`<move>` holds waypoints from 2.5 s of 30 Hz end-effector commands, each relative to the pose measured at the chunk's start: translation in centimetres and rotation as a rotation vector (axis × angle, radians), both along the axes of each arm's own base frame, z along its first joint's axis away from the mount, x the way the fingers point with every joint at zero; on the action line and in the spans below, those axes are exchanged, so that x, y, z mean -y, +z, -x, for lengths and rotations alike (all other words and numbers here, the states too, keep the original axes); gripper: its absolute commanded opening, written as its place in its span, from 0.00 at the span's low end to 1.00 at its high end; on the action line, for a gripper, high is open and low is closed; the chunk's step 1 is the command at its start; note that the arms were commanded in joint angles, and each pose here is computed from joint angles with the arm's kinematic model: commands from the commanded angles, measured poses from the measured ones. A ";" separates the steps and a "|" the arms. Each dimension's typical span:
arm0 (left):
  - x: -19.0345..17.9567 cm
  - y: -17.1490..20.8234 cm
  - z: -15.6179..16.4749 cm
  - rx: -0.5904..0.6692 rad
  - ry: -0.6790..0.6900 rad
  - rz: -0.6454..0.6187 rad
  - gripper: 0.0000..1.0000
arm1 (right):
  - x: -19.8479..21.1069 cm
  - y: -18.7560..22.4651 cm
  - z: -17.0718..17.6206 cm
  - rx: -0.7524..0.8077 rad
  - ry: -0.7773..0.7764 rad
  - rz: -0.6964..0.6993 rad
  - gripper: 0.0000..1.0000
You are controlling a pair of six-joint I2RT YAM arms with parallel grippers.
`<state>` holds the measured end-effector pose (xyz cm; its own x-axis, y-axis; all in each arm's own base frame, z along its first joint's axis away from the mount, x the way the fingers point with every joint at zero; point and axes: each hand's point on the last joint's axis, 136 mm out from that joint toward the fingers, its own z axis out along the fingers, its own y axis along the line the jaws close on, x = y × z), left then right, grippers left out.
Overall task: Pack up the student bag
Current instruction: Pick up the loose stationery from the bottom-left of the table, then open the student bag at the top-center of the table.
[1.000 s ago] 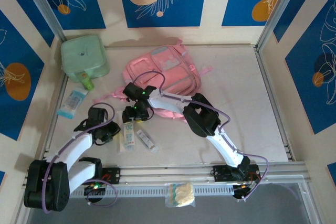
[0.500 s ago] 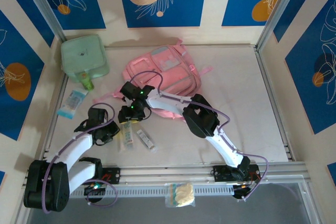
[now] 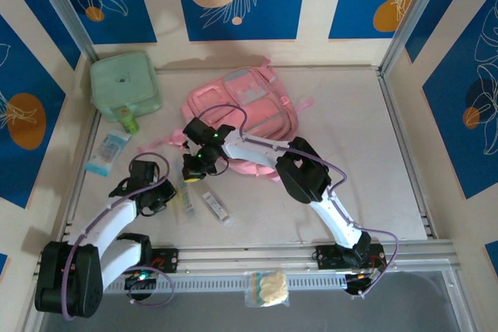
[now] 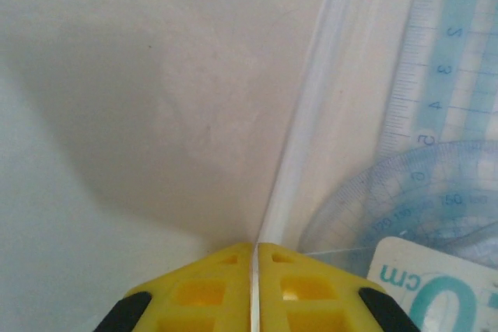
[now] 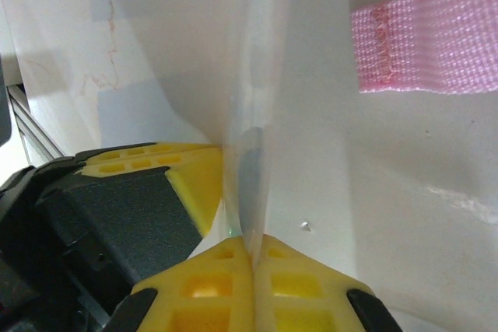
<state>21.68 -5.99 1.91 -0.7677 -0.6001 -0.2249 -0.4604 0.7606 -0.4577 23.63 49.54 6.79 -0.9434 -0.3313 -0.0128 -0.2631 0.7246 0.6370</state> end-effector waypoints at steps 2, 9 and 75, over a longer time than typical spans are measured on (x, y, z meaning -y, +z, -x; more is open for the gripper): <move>-0.3 0.6 0.5 -0.007 -0.006 -0.024 0.13 | -0.1 4.0 0.2 0.007 0.008 -0.089 0.00; -0.7 5.8 -1.3 0.095 -0.049 -0.084 0.29 | 1.9 8.0 -1.2 0.065 -0.043 -0.140 0.00; 29.3 7.5 -19.1 0.501 -1.281 -0.765 0.25 | 39.9 12.2 -9.7 0.217 -0.922 -0.116 0.00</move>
